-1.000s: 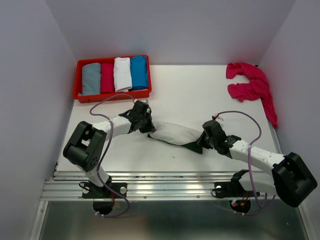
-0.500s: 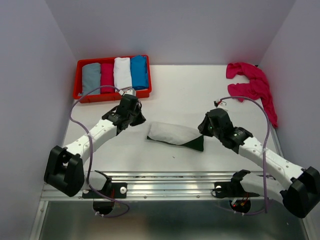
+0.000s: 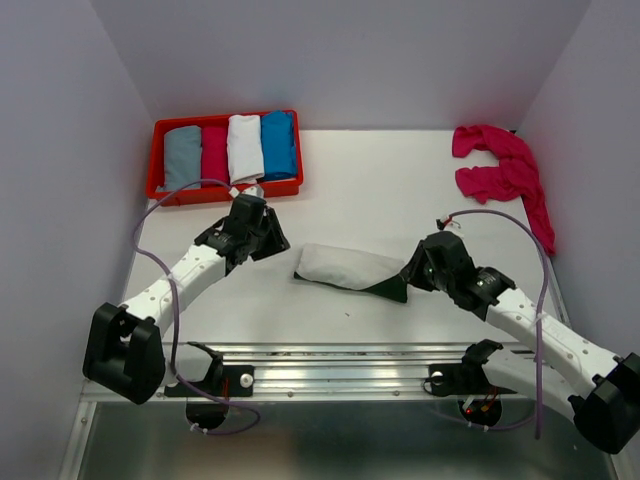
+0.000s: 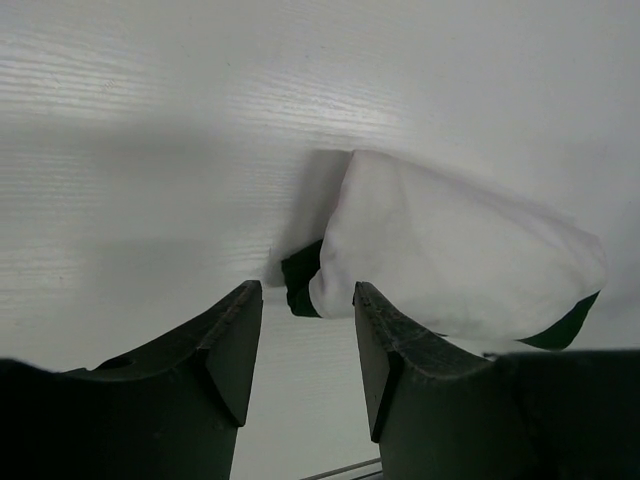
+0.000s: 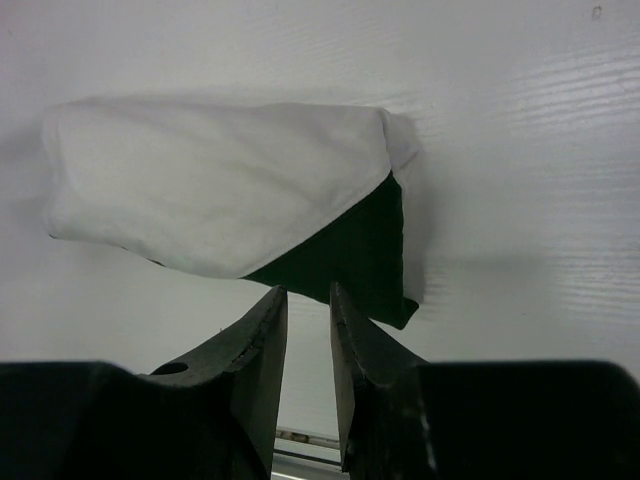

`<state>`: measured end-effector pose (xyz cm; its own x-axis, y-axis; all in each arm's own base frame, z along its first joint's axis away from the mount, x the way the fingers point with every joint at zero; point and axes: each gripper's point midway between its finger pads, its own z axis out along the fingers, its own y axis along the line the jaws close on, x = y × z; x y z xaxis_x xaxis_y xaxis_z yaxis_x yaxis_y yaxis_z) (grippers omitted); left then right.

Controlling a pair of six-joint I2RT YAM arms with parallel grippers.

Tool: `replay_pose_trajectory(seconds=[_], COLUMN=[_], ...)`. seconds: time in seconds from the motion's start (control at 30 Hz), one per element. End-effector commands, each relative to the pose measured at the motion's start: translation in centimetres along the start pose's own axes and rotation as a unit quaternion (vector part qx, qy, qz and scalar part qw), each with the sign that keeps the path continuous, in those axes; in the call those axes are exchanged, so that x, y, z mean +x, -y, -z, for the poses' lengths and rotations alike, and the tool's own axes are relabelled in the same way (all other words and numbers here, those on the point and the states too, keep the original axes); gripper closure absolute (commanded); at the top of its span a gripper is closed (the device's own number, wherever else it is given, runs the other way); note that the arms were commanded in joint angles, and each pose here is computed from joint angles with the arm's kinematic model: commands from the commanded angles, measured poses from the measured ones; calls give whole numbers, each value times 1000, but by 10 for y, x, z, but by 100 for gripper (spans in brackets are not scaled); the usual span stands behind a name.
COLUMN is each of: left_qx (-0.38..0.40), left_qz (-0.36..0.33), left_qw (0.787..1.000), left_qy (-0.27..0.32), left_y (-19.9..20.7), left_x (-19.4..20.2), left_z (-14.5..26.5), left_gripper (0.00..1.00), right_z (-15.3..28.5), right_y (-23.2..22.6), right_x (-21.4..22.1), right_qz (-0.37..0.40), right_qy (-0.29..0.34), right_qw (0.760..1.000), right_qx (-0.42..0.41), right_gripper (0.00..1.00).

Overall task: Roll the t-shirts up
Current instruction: Roll the T-shirt to the center of the board.

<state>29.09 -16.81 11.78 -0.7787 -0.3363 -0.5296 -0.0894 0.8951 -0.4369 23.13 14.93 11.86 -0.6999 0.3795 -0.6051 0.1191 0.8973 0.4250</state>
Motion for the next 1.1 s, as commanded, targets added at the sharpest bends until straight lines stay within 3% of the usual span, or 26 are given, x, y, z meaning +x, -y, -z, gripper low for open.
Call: replay_pose_trajectory(seconds=[0.0,0.1,0.13,0.17,0.23,0.43,0.53,0.63,0.67,0.8,1.07], left_qx=[-2,-7,-17,-13,-48,-129,-166,-195,-196,-225,-252], left_qz=[-10,-16,-20,-24,-28,-20,-17,-26,-25,-22,-10], left_qw=[999,998,998,997,994,985,976,972,970,966,959], left_qy=[38,54,58,71,89,110,137,129,138,126,128], left_y=[3,5,-2,4,-7,-40,-54,-75,-75,-102,-139], left_x=[-32,-56,-65,-81,-107,-163,-208,-224,-237,-252,-275], left_z=[16,18,18,22,20,6,6,-11,-10,-35,-57], left_gripper=[47,46,44,34,29,28,29,29,29,29,30], right_z=[8,9,9,9,10,13,14,12,11,9,8], right_y=[-7,-9,-10,-11,-12,-14,-16,-16,-16,-15,-19], right_x=[-10,-14,-14,-15,-14,-14,-11,-5,-4,3,3], right_qz=[-15,-16,-16,-17,-18,-18,-17,-16,-15,-14,-10], right_qy=[16,21,21,20,19,18,12,-1,-3,-17,-18], right_qw=[1000,999,999,999,999,999,999,999,999,999,998], right_qx=[-17,-19,-20,-21,-24,-33,-40,-43,-43,-45,-52], right_gripper=[70,69,69,69,67,64,59,53,47,31,23])
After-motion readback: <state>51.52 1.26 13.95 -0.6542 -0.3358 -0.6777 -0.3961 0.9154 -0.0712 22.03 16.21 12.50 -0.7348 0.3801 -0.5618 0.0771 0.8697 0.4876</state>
